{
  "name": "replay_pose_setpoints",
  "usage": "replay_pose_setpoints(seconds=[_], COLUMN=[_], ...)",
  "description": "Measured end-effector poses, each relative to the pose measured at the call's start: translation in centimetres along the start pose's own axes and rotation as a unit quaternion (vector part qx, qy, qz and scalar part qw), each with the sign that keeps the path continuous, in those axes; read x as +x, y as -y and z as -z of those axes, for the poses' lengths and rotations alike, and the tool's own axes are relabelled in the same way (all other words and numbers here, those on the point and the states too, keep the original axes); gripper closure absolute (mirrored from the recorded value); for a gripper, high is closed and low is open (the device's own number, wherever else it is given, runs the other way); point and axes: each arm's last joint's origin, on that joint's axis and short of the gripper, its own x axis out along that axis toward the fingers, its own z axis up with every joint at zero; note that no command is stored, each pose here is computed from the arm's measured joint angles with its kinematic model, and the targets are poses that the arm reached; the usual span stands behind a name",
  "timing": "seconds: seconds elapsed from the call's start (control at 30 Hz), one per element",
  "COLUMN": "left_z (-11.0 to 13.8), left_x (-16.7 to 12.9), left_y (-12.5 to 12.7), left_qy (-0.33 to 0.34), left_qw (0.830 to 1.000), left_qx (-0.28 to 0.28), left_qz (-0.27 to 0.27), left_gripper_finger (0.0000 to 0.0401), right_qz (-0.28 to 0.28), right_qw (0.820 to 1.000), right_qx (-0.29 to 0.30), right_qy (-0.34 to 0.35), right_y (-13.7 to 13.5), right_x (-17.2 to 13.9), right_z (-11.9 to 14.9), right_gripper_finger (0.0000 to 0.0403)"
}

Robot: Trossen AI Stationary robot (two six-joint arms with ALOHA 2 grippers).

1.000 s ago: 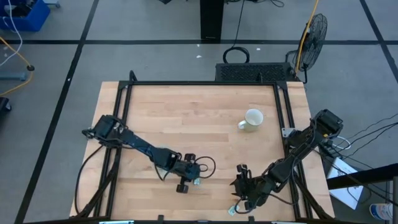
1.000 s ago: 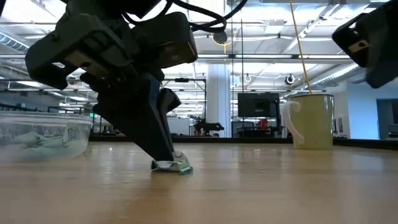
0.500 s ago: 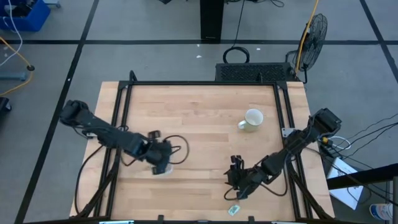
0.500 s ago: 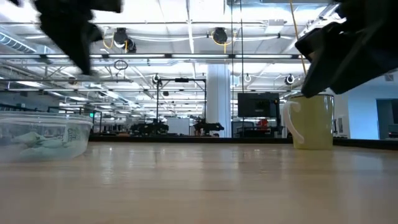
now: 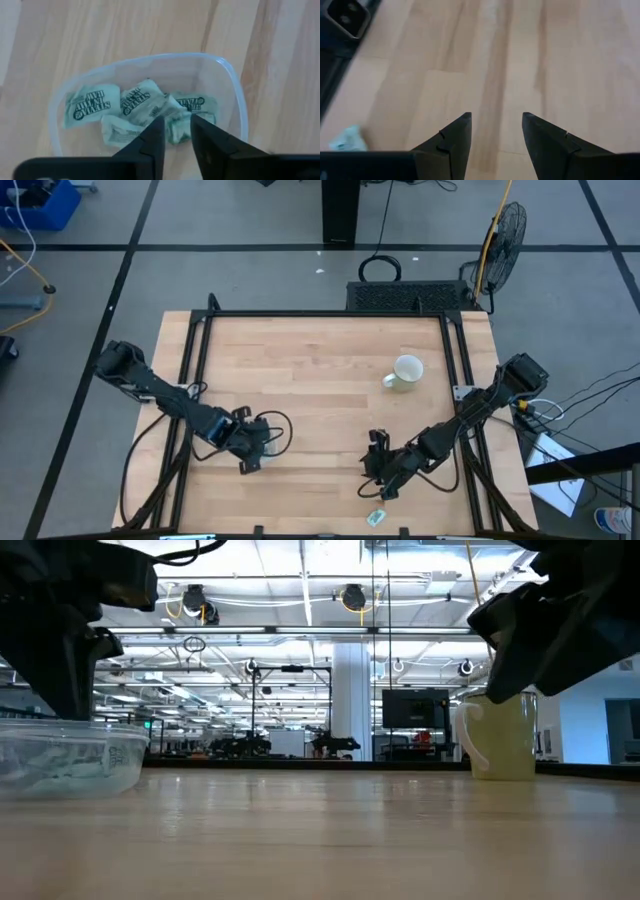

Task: Pick and place Stevia / Truvia into bins
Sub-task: Put the dark green truvia packet into the transparent bin, then put the green stevia packet into the transparent bin

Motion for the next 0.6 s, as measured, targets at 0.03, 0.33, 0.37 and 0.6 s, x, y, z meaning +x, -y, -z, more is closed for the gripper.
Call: replay_pose_setpoints(seconds=[0.03, 0.33, 0.37, 0.6], left_z=[-0.1, -0.4, -0.4, -1.7], left_x=[0.0, 0.0, 0.0, -0.2], left_y=[0.0, 0.0, 0.0, 1.0], left_qy=[0.002, 0.029, 0.033, 0.101], left_qw=[1.0, 0.999, 0.999, 0.992], left_qx=[0.004, 0.04, 0.039, 0.076], left_qz=[0.001, -0.01, -0.013, 0.025], left_gripper_finger=[0.0296, 0.0275, 0.0275, 0.0274], right_qz=[-0.007, -0.086, -0.098, -0.141], right_qw=[1.0, 0.996, 0.995, 0.99], right_qx=[0.003, -0.006, -0.004, 0.01], right_qy=[0.0, -0.011, -0.007, 0.008], right_y=[-0.1, -1.8, -2.2, -5.1], right_x=[0.0, -0.4, -0.5, 0.3], right_z=[0.0, 0.3, 0.3, 1.4], right_gripper_finger=[0.0236, 0.0236, 0.0236, 0.0236])
